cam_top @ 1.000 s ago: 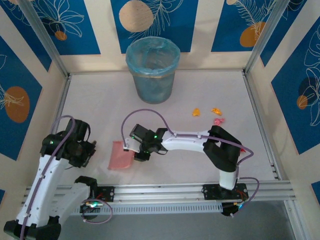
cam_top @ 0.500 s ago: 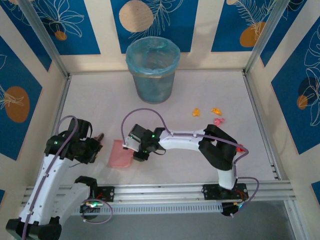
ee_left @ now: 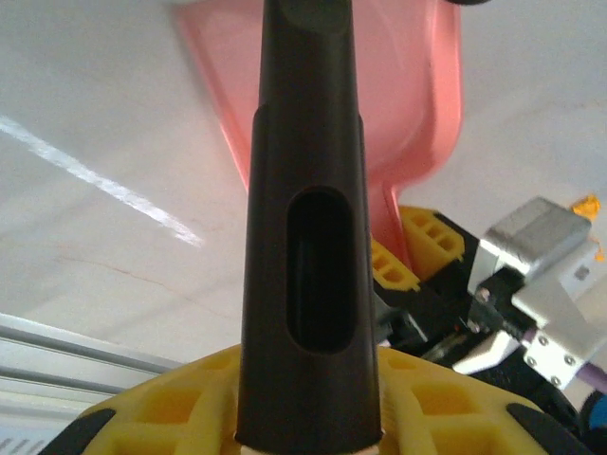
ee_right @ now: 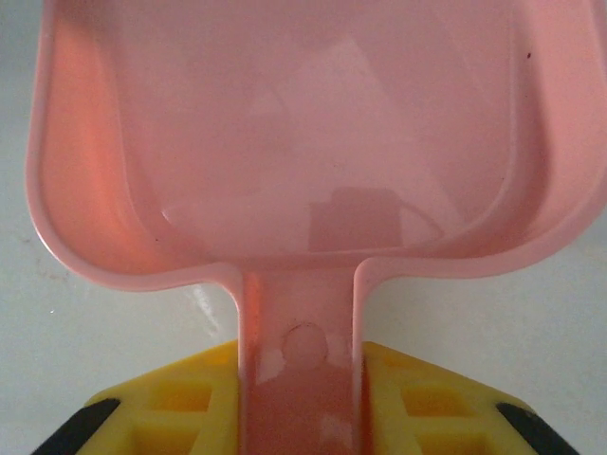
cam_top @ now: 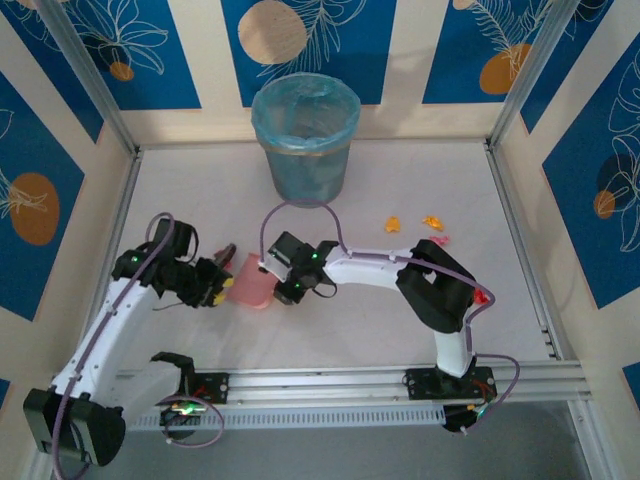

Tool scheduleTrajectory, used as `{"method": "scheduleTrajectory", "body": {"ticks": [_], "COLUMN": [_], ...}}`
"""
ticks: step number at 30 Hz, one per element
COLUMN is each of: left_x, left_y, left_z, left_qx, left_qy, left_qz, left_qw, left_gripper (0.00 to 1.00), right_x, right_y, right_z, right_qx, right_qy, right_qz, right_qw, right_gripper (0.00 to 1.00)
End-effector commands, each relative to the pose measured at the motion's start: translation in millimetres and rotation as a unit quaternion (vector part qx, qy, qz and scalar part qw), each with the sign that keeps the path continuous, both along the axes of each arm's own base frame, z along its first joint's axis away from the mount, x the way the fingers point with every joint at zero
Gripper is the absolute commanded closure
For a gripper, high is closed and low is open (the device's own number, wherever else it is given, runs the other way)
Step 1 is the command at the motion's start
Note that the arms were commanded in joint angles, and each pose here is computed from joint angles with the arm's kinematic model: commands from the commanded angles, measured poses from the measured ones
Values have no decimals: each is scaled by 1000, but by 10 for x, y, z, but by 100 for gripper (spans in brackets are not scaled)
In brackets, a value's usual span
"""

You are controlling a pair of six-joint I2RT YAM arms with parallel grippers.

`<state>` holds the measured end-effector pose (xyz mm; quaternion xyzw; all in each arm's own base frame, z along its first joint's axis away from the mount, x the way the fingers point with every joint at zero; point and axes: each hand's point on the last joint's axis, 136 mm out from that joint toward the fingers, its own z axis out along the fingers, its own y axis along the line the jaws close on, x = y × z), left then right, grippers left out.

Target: Sweep away the paper scraps from the table

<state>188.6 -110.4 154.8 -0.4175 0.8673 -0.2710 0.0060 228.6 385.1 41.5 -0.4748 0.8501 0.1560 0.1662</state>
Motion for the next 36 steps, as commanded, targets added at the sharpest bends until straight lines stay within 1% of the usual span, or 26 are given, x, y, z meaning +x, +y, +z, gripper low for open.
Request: {"method": "scheduleTrajectory", "body": {"ticks": [1,11,18,28,30,34,36], "left_x": [-71,-63,-61,-63,-66,-54,-51], "left_y": [-314,-519,-721,-740,-712,-608,-593], "left_z": [39,111,209,252,268,319,339], "left_qx": [-79,-96,-120,-99,-84,-35,-23], "left_qy": [21,22,14,8,9,3,0], "left_qz": [-54,-122,-180,-212,-224,-255,-268], "left_qw": [995,988,976,972,971,966,963], "left_gripper": [100,100,100,100,100,100,100], "right_x": [13,246,356,478,483,495,501], "right_y": [-180,-440,-505,-674,-702,-721,-710], "right_z": [-177,-195,-173,-158,-157,-135,-106], "right_qx": [-38,-47,-39,-35,-33,-27,-18], "right_qy": [22,32,22,6,5,3,2], "right_qz": [-40,-116,-130,-162,-166,-172,-175], "right_qw": [998,992,990,986,986,985,984], "right_gripper": [100,100,100,100,100,100,100]}}
